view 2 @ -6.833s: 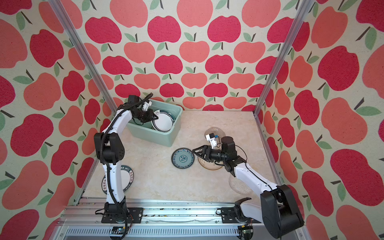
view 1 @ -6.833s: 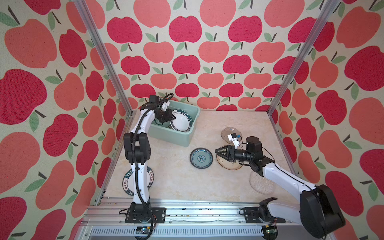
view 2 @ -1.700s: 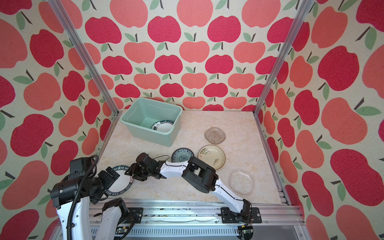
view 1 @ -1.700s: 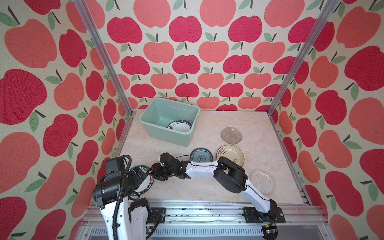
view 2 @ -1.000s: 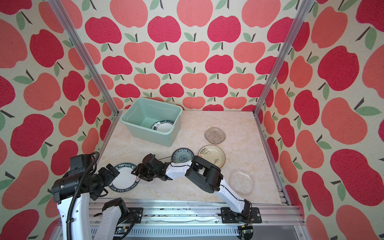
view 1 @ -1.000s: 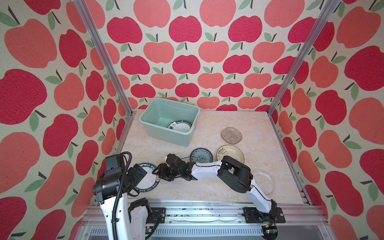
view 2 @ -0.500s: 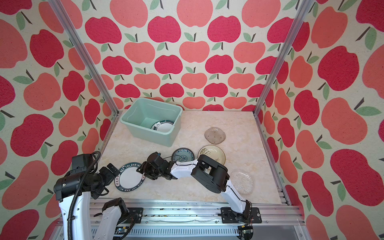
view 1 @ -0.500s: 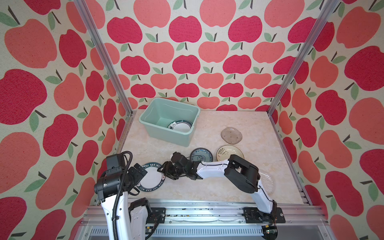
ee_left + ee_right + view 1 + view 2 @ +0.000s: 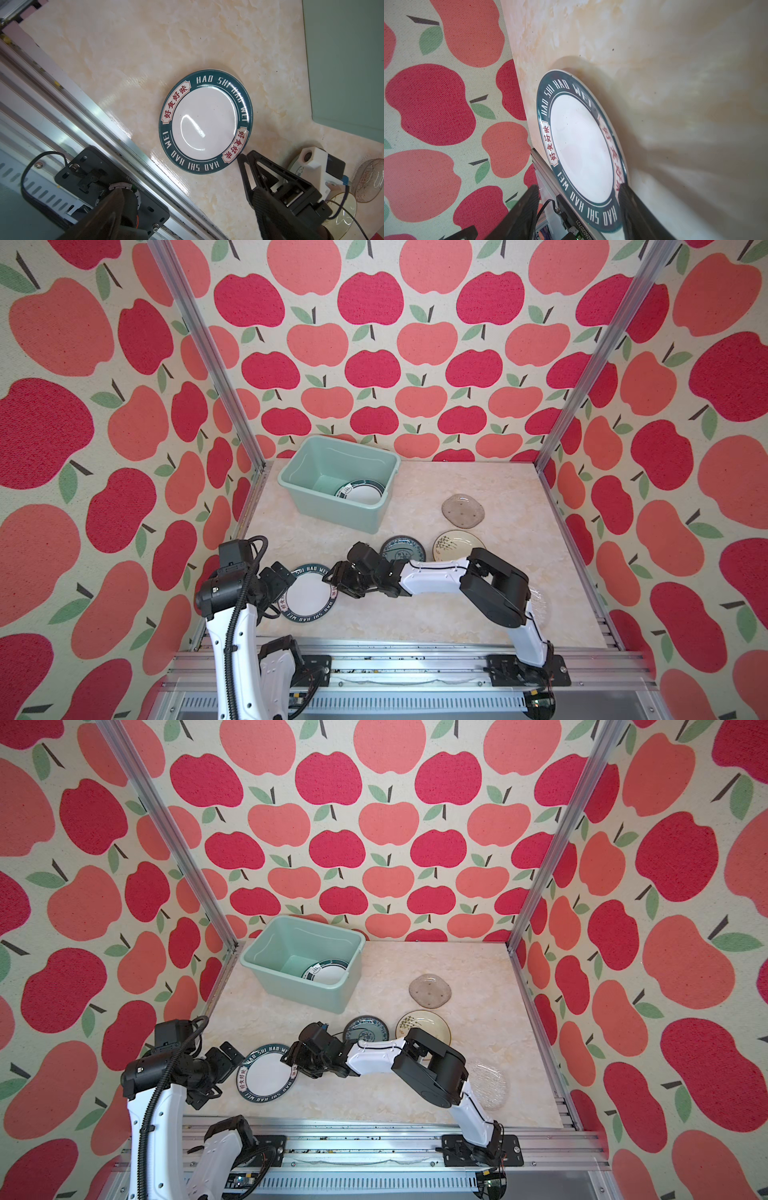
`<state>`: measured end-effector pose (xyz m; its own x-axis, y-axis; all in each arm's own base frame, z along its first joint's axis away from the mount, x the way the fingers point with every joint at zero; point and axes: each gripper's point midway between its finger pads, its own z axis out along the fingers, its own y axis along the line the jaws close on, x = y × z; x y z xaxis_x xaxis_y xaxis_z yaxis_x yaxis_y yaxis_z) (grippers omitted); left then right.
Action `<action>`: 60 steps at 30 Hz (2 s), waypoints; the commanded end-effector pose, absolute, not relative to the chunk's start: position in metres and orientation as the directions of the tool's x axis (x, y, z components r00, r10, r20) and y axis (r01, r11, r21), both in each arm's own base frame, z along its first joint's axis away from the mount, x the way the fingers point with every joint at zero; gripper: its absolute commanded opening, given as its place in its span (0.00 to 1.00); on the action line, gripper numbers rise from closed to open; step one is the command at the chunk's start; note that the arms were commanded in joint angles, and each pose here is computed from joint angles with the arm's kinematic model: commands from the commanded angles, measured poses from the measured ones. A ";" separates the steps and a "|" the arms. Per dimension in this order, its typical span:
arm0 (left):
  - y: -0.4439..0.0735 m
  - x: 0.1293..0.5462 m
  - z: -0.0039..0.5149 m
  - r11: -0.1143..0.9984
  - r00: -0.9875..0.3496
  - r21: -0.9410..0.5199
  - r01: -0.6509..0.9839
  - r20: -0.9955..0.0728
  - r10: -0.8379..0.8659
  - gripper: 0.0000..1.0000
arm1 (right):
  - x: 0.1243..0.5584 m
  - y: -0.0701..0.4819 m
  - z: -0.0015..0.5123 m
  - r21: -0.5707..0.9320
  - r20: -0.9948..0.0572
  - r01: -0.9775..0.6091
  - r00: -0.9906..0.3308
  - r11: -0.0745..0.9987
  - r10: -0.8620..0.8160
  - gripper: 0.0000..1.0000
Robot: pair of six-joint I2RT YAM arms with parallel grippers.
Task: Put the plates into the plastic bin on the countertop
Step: 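Tilt the lettered plate up onto its edge with the right gripper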
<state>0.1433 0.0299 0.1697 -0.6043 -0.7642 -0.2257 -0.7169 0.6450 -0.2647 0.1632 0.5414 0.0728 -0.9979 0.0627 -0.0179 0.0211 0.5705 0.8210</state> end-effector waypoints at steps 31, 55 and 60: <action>0.014 0.164 0.176 0.568 -0.551 -0.416 -0.710 -0.173 -0.816 0.99 | 0.162 0.548 0.030 0.798 0.151 0.146 -0.988 0.585 0.040 0.36; 0.013 0.183 0.183 0.592 -0.581 -0.446 -0.671 -0.180 -0.794 0.99 | 0.167 0.518 0.049 0.783 0.113 0.122 -0.992 0.610 0.053 0.00; 0.009 0.191 0.196 0.626 -0.611 -0.474 -0.619 -0.209 -0.763 1.00 | 0.180 0.492 0.081 0.784 0.011 0.035 -0.999 0.620 0.042 0.00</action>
<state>0.1821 0.0123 0.1785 -0.5827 -0.7965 -0.1613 -0.6812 0.5869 -0.4376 0.1687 0.5094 0.0551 -0.9937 0.0506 0.1002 0.1102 0.6110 0.7840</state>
